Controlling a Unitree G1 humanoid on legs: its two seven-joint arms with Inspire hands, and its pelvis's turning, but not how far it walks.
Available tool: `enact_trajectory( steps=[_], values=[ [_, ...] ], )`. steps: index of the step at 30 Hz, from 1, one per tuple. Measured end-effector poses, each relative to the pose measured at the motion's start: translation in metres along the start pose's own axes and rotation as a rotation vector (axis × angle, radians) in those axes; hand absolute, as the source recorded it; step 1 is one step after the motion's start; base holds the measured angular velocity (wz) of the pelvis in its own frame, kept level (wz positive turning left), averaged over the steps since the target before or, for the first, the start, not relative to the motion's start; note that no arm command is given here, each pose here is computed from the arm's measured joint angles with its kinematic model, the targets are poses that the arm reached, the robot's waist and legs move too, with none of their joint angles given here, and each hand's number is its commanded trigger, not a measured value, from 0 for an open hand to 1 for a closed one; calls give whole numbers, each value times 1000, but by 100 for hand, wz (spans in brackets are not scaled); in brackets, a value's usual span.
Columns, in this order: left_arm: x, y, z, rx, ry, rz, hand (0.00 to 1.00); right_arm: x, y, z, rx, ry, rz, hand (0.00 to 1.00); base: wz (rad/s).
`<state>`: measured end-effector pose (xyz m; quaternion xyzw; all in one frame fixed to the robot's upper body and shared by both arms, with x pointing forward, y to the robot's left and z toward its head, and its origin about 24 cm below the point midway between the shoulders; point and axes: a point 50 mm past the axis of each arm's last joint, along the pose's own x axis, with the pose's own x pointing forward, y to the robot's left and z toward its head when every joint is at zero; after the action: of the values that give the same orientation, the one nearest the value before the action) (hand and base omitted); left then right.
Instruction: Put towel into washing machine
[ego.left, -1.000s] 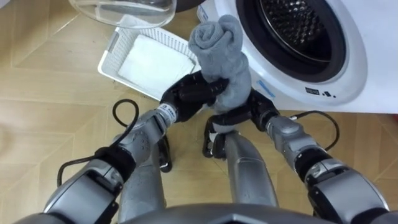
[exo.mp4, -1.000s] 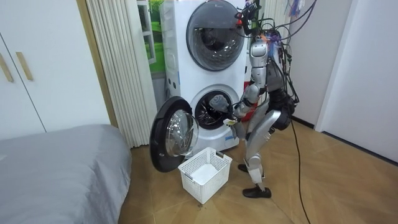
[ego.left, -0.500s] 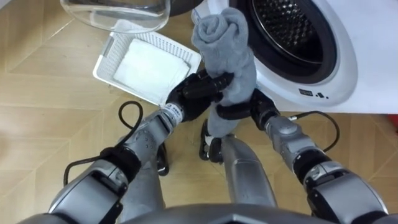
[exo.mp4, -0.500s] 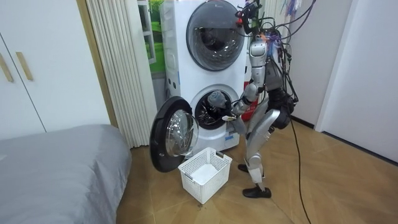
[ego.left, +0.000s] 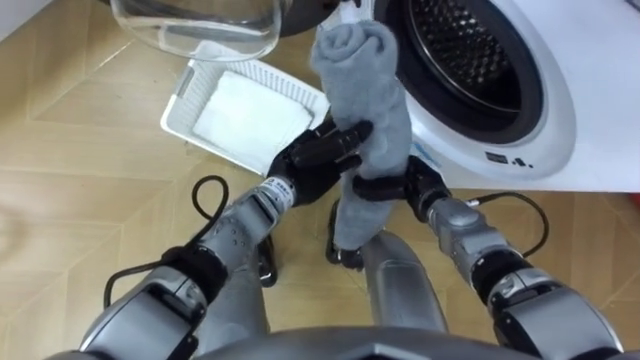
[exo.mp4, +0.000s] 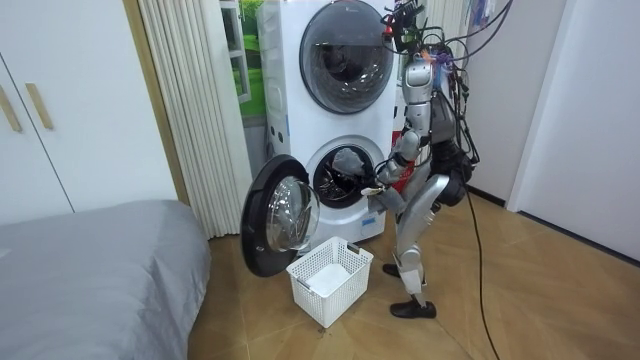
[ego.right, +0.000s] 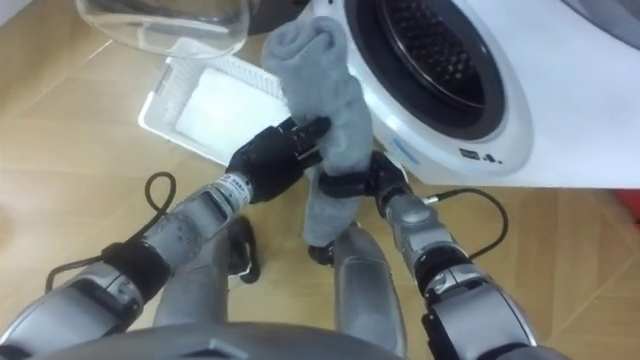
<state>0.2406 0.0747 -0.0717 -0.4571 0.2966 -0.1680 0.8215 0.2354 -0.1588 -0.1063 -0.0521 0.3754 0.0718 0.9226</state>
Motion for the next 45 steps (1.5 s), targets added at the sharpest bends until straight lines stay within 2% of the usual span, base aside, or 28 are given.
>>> enact_trajectory(
  steps=[5,7,11,16,20,26,32,44,45],
  values=[
    [-11,18,4,-50,-51,59,0,-3,-5,-13,57,46,-31,100,1],
    [-24,39,6,-70,-78,153,0,-3,-9,-15,88,61,-54,100,0],
    [-47,66,11,-37,-86,298,0,-6,-21,-20,244,84,-92,100,0],
    [-59,82,7,-35,-74,422,0,-7,-31,-21,401,90,-133,100,2],
    [-56,80,3,22,-42,444,0,-9,-46,-22,551,94,-184,100,5],
    [-58,84,8,33,-40,508,0,-13,-68,-19,770,73,-260,100,3],
    [-62,88,18,26,-61,548,0,-10,-73,-4,957,51,-260,100,1],
    [-70,87,33,64,-113,593,0,-19,-126,84,1333,-159,-270,100,4],
    [-70,86,34,76,-115,593,0,-20,-129,92,1375,-170,-259,55,15]
  ],
)
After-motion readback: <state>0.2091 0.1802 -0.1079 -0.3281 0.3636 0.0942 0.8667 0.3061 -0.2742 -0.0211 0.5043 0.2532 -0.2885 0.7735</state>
